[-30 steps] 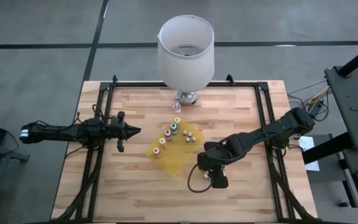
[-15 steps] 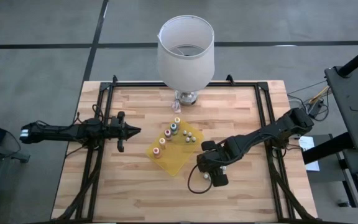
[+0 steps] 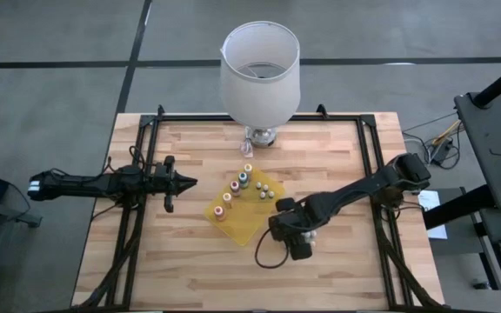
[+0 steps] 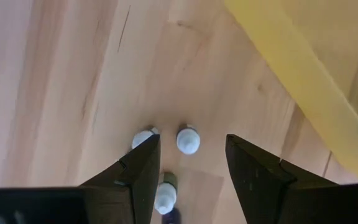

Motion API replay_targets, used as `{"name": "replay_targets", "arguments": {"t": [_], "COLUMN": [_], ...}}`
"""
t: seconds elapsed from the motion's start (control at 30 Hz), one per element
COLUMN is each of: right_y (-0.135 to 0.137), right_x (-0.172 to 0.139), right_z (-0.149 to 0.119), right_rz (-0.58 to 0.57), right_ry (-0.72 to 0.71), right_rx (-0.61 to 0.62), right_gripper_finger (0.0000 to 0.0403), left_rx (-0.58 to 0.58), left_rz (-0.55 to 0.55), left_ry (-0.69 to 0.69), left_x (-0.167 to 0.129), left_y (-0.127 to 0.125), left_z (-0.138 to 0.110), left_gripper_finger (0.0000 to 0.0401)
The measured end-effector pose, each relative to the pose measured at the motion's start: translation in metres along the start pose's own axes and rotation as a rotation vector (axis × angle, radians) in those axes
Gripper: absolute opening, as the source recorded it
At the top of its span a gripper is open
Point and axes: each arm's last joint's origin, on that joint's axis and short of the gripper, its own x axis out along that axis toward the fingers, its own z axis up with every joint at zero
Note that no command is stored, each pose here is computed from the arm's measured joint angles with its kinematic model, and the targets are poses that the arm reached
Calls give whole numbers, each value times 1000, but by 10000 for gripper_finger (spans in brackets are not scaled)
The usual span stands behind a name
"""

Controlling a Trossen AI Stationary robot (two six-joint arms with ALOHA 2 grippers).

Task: Pick & Place food coloring
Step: Put the small black food coloring bottle into the yellow bin

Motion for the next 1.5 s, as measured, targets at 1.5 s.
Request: {"name": "replay_targets", "arguments": {"t": [1.5], "right_y": [-10], "right_x": [45], "right_z": [-15], "right_rz": [-11], "right_ry": [64], "right_rx": [72], "right_gripper_finger": [173], "left_rx": [0], "left_rz": [0], "left_ry": [0], "left_x": [0], "left_y": [0], "left_z": [0], "left_gripper_finger": [0]}}
